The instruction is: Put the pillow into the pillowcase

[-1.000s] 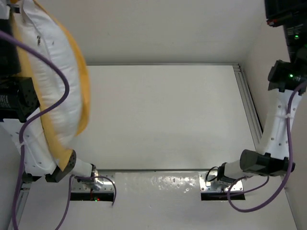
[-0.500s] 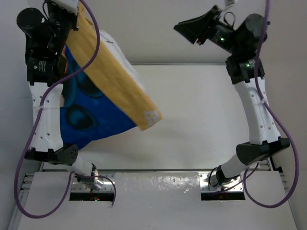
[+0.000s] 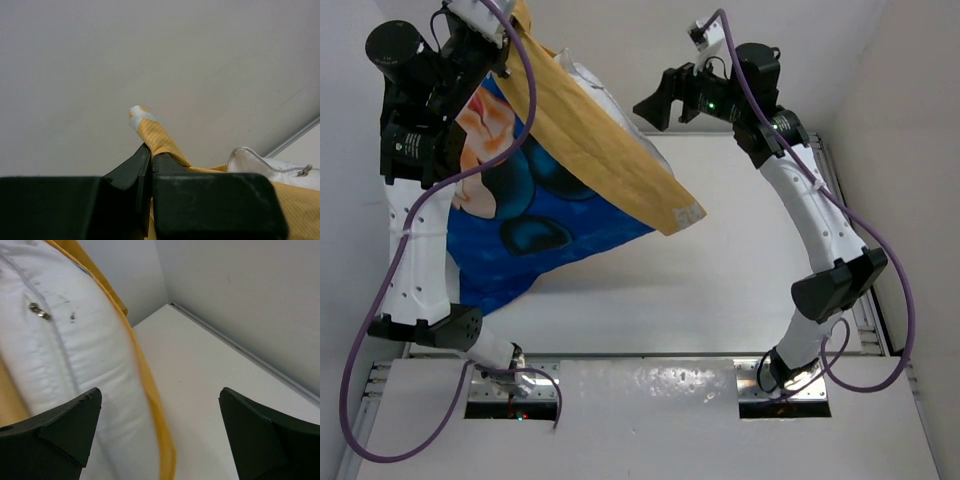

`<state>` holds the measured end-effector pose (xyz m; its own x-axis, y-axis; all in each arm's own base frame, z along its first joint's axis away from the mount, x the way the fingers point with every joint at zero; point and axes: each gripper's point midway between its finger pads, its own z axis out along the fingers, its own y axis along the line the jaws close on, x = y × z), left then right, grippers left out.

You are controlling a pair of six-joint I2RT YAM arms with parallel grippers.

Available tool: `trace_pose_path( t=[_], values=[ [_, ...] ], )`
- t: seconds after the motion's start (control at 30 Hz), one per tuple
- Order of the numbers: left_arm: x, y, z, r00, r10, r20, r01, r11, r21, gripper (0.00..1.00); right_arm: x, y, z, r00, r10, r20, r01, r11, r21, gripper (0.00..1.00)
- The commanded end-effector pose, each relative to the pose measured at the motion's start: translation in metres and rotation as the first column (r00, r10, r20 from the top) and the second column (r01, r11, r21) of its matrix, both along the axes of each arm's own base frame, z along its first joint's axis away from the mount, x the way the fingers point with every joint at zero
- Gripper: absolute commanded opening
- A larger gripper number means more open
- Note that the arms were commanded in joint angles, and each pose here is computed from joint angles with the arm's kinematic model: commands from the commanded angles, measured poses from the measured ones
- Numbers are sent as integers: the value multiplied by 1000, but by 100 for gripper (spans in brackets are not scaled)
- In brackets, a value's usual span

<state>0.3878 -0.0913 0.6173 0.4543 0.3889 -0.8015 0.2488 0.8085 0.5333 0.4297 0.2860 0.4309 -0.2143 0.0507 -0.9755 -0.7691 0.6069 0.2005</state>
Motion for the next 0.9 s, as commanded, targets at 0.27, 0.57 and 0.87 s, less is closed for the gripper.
trace_pose_path(
  t=[0.27, 0.57, 0.87],
  values=[
    [-66, -8, 69, 973, -82, 216, 86, 996, -10, 0, -105, 82, -12, 766, 638, 73, -642, 764, 63, 99],
    [-59, -10, 62, 977, -82, 196, 84, 996, -3, 0, -161, 122, -31, 695, 718, 46, -719, 689, 91, 96],
    [-55, -31, 53, 973, -165, 162, 171, 985, -27, 0, -92, 151, -34, 887, 456, -67, -421, 861, 284, 0]
  ],
)
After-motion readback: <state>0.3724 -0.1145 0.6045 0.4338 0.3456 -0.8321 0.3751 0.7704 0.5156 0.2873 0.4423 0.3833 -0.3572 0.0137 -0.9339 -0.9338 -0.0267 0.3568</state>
